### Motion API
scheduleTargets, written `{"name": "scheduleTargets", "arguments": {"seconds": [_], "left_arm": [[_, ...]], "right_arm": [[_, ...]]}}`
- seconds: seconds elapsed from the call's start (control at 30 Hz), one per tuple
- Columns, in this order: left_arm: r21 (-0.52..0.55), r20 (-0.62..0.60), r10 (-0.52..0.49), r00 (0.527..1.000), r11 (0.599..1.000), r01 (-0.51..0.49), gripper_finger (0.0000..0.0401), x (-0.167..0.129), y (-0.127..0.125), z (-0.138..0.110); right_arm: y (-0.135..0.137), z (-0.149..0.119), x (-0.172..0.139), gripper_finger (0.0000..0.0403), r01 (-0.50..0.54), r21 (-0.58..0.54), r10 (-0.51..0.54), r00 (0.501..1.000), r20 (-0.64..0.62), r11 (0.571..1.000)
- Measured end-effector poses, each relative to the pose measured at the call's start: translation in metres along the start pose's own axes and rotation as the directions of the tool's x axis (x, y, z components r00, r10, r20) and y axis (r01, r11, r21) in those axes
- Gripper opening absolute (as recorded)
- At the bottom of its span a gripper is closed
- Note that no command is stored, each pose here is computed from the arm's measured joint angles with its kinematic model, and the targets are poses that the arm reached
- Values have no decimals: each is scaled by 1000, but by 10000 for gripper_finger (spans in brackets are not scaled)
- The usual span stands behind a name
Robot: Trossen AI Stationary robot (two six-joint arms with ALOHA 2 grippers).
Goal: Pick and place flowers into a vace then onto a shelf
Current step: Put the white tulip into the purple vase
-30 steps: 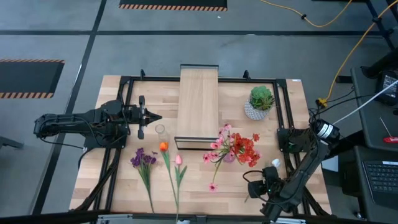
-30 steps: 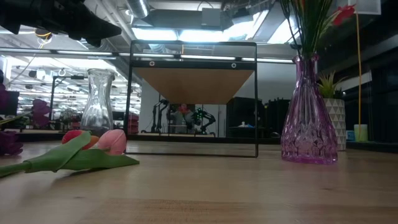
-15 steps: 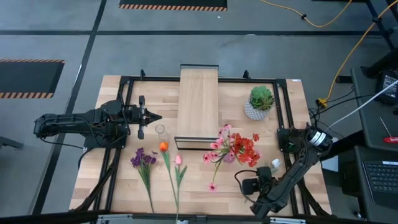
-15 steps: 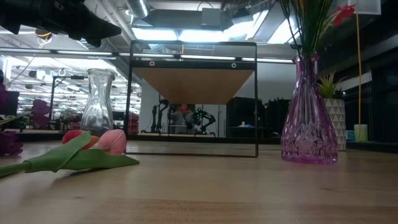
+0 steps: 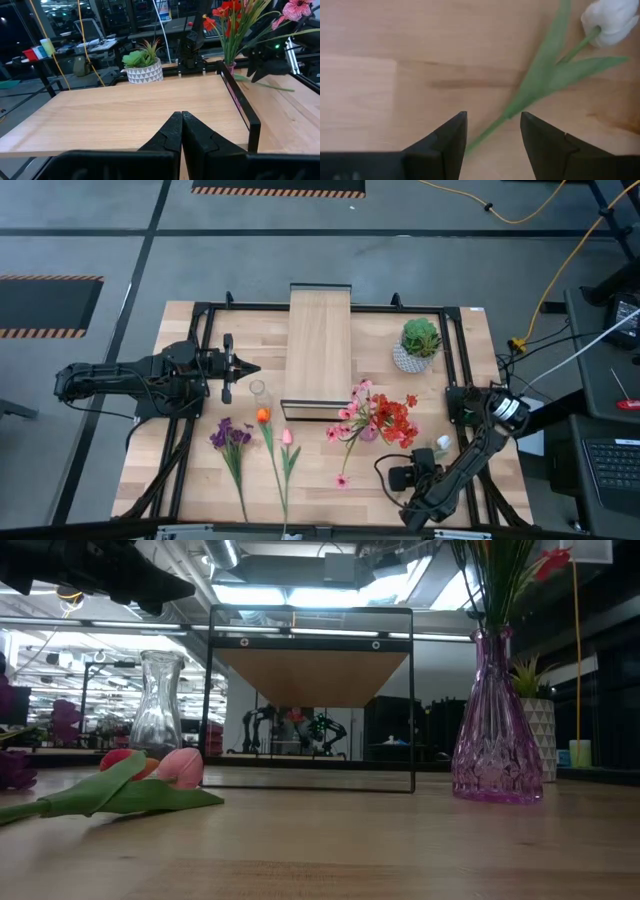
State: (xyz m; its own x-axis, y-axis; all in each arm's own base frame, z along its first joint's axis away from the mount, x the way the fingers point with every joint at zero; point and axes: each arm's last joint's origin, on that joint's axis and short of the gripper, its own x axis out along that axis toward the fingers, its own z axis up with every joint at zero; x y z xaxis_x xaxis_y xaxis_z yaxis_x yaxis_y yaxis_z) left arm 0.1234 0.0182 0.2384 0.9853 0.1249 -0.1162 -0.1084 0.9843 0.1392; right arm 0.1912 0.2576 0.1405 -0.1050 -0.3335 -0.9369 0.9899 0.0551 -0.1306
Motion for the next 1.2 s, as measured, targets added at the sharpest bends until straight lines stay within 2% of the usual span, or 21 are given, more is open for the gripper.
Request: {"name": "scheduleTargets", "arguments": {"seconds": [0.27, 0.4, 0.67, 1.2], "left_arm": [[0, 0, 0, 1000, 1000, 0, 4, 0, 0, 0], [0, 0, 0, 1000, 1000, 0, 4, 0, 0, 0], [0, 0, 0, 1000, 1000, 0, 4, 0, 0, 0], [0, 0, 0, 1000, 1000, 0, 4, 0, 0, 0]], "right_arm": [[4, -9, 12, 187, 10, -3, -10, 1000, 5, 1000], [6, -13, 21, 187, 18, -8, -17, 999, 45, 1000], [2, -18, 27, 183, -36, -78, 46, 991, 129, 996], [-6, -24, 26, 103, -53, -152, 76, 986, 151, 987]]}}
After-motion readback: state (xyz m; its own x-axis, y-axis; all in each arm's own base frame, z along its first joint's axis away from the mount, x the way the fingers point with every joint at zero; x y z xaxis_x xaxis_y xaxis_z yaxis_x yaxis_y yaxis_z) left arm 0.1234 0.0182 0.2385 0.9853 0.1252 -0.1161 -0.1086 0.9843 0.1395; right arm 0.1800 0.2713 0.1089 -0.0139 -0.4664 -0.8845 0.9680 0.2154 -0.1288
